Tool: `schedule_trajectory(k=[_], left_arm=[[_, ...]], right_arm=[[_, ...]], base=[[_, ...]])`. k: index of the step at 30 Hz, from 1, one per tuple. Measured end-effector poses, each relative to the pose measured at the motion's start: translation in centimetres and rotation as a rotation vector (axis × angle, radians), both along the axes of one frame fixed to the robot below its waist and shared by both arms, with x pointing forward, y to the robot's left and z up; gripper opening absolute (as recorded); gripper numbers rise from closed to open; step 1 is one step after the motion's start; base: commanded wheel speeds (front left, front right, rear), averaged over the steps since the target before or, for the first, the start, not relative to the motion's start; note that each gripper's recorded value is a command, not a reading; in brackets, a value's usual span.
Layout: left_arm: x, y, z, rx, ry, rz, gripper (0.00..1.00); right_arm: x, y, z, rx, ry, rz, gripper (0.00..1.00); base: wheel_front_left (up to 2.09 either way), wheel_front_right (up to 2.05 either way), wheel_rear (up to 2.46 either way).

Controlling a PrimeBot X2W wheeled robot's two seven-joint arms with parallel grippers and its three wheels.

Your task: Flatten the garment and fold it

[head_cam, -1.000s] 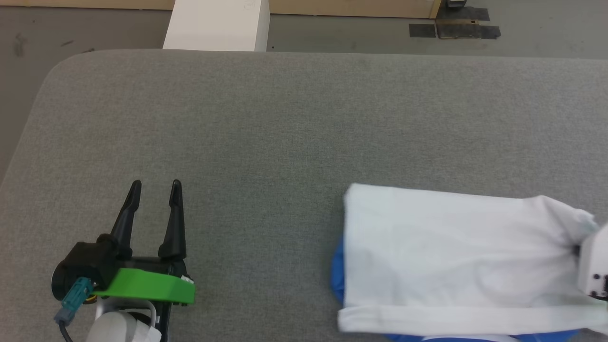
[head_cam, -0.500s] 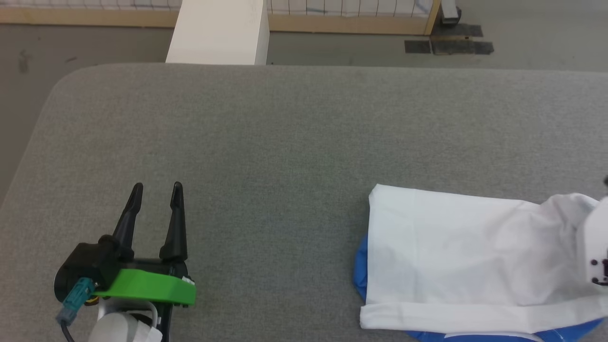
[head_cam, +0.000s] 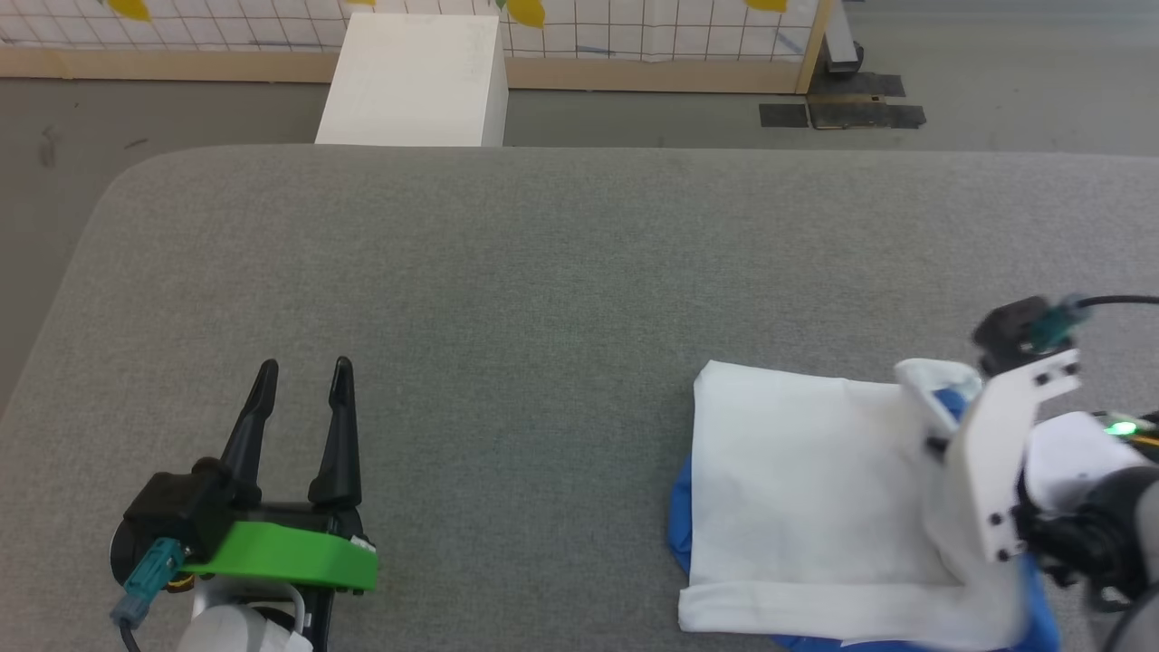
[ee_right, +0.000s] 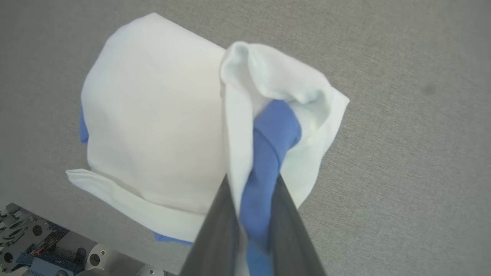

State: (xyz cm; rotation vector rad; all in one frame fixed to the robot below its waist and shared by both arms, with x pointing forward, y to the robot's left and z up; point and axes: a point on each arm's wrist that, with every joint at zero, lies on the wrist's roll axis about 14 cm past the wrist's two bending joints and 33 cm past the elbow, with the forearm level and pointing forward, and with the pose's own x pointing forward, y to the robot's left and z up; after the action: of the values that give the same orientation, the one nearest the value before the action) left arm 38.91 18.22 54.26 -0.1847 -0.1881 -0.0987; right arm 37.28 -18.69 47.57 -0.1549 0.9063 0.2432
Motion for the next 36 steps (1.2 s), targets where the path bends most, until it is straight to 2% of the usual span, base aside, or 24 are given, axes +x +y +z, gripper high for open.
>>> schedule_trajectory(k=[6, 14, 18, 30, 31, 32, 33, 36], left_arm=[[-0.2, 0.4, -0.3, -0.004, 0.011, 0.010, 1.00], [-0.2, 0.8, -1.0, -0.007, 0.032, 0.023, 1.00], [-0.2, 0.8, -1.6, -0.015, 0.049, 0.027, 1.00], [-0.1, 0.8, -2.8, -0.022, 0.083, 0.029, 1.00], [-0.1, 0.7, -2.8, -0.023, 0.084, 0.028, 1.00], [-0.1, 0.7, -2.8, -0.025, 0.084, 0.027, 1.00], [-0.1, 0.6, -2.7, -0.030, 0.083, 0.024, 1.00], [-0.2, 0.4, -2.5, -0.042, 0.078, 0.017, 1.00]], right_arm=[[0.2, 4.9, -1.8, 0.094, 0.023, 0.075, 0.00], [1.7, 9.8, -3.3, 0.199, 0.015, 0.117, 0.00], [2.1, 11.1, -4.3, 0.220, 0.030, 0.124, 0.00], [2.4, 11.7, -8.0, 0.222, 0.085, 0.093, 0.00], [2.5, 11.9, -7.9, 0.224, 0.078, 0.102, 0.35], [2.5, 12.1, -7.8, 0.226, 0.071, 0.110, 0.91], [2.5, 12.6, -7.5, 0.233, 0.062, 0.123, 1.00], [2.1, 14.1, -6.7, 0.263, 0.045, 0.168, 1.00]], base=[[0.00, 0.00, 0.00], [0.00, 0.00, 0.00], [0.00, 0.00, 0.00], [0.00, 0.00, 0.00], [0.00, 0.00, 0.00], [0.00, 0.00, 0.00], [0.00, 0.00, 0.00], [0.00, 0.00, 0.00]])
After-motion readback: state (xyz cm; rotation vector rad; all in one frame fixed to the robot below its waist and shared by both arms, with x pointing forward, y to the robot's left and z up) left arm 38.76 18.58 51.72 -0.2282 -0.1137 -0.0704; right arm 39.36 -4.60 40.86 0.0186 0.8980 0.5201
